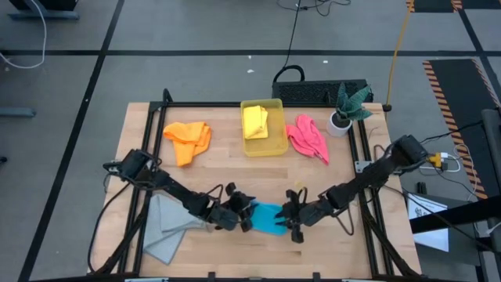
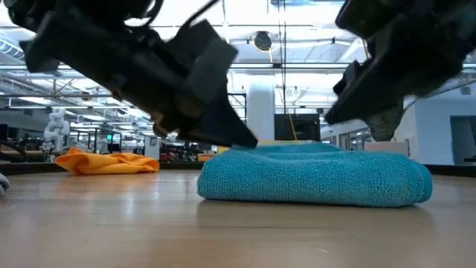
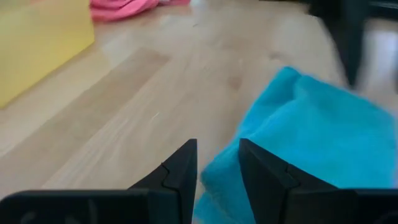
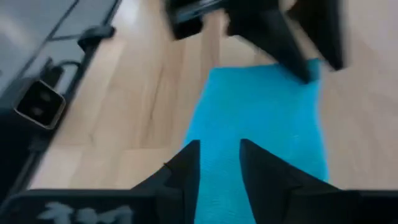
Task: Fold microfiber towels
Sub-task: Fold the blue microfiber towel
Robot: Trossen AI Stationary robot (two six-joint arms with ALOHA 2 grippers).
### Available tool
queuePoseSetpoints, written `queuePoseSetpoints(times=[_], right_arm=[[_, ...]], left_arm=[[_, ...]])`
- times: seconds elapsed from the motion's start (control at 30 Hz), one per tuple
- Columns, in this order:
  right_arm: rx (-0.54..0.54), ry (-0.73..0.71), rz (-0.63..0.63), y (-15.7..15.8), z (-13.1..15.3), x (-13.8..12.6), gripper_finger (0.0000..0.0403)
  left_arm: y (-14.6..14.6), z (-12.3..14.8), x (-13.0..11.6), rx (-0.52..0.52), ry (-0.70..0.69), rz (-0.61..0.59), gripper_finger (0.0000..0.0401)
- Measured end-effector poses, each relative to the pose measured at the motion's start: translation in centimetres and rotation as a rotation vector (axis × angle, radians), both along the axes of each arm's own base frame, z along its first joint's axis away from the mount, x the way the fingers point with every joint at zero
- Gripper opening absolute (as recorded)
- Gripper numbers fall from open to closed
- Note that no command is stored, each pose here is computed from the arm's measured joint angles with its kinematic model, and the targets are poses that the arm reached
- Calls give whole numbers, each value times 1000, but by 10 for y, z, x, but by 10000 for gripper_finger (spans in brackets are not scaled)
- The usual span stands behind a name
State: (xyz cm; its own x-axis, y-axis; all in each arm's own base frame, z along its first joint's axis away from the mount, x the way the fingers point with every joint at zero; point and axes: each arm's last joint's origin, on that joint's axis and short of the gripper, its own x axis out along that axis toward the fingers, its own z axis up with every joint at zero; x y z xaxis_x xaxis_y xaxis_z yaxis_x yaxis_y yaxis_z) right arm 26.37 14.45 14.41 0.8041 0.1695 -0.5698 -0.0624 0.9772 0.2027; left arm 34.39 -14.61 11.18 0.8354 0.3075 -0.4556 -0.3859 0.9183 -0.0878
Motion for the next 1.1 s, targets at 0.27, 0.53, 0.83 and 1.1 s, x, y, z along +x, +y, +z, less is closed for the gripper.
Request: queuePoseSetpoints(times=[0.27, 0.53, 0.83, 1.1], right_arm=[[-96, 89, -143, -9, -30, 4, 32], [-96, 51, -124, -6, -12, -2, 4], [-59, -54, -94, 1, -2, 2, 1], [-130, 32, -174, -12, -36, 12, 1]], left_arm=[[6, -13, -9, -43, 118, 71, 122], [0, -8, -17, 17, 115, 114, 122], [-18, 22, -13, 34, -22, -55, 122], [0, -5, -9, -2, 105, 9, 122]])
